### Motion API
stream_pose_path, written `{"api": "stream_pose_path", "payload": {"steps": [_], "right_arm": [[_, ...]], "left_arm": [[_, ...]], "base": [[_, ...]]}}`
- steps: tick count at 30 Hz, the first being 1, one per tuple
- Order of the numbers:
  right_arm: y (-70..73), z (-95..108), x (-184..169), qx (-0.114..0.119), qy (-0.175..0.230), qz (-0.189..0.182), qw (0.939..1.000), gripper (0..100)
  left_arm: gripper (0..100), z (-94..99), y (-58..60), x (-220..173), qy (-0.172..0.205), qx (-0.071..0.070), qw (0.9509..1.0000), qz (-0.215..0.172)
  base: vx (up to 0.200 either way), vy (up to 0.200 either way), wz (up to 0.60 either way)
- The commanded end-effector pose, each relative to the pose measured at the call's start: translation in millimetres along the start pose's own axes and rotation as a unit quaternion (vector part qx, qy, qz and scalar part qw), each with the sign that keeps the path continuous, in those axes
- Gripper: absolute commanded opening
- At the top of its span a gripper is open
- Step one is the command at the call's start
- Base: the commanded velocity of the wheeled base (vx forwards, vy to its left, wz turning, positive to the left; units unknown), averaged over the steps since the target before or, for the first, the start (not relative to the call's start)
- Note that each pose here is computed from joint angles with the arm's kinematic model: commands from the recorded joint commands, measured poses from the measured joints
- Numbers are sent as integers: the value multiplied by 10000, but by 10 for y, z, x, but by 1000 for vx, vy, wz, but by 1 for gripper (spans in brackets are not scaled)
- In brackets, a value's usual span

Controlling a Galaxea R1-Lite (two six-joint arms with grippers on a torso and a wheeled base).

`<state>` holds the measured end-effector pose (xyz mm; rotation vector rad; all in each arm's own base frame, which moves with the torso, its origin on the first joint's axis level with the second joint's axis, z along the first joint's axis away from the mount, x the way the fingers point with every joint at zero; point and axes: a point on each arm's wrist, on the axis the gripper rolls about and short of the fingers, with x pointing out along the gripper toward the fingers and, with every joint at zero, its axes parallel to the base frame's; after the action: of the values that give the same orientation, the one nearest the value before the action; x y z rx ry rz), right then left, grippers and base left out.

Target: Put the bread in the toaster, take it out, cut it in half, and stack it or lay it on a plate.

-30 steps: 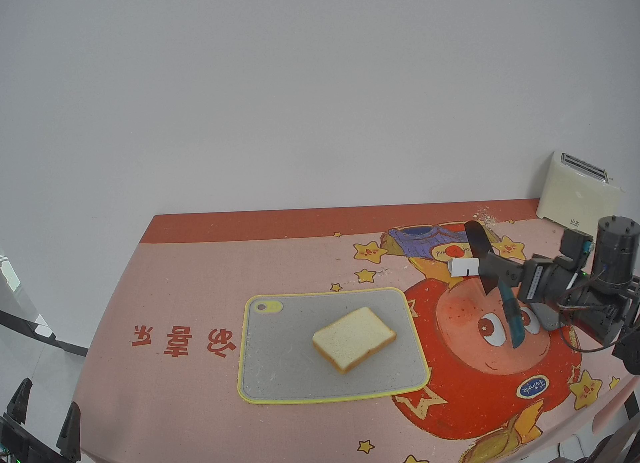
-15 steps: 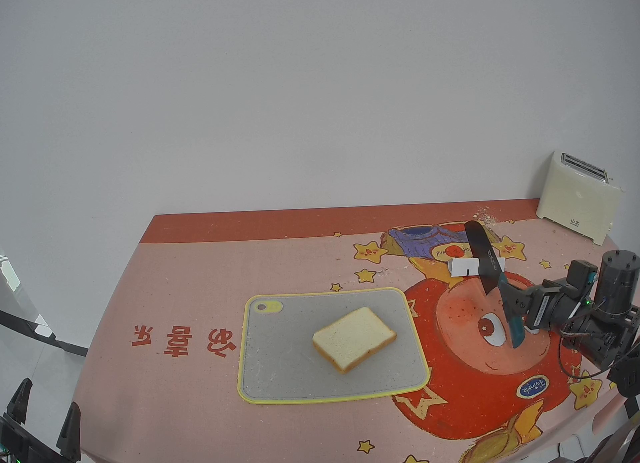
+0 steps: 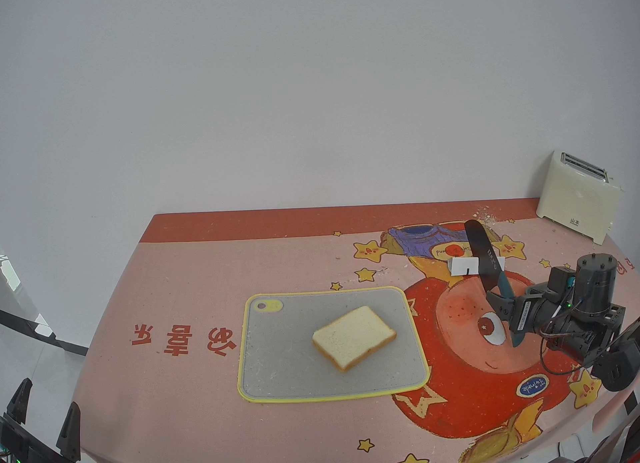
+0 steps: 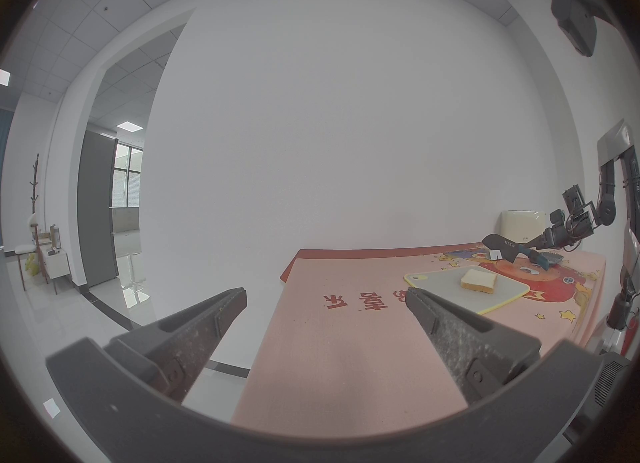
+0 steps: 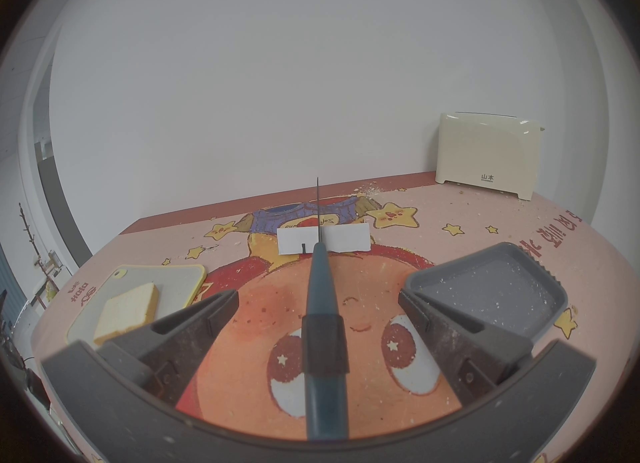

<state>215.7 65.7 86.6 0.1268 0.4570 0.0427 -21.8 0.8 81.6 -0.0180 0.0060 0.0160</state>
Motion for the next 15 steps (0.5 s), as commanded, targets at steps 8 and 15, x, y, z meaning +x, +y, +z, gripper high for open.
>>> {"api": "stream_pose_path", "payload": {"steps": [8, 15], "right_arm": [[3, 30, 92, 15, -12, -50, 10000, 100], [21, 24, 199, 3, 51, -81, 10000, 100]], "left_arm": [[100, -49, 1, 13, 84, 1, 10000, 6], [100, -48, 1, 14, 92, 1, 10000, 6]], "base": [[-25, 0, 0], [0, 0, 0]]}}
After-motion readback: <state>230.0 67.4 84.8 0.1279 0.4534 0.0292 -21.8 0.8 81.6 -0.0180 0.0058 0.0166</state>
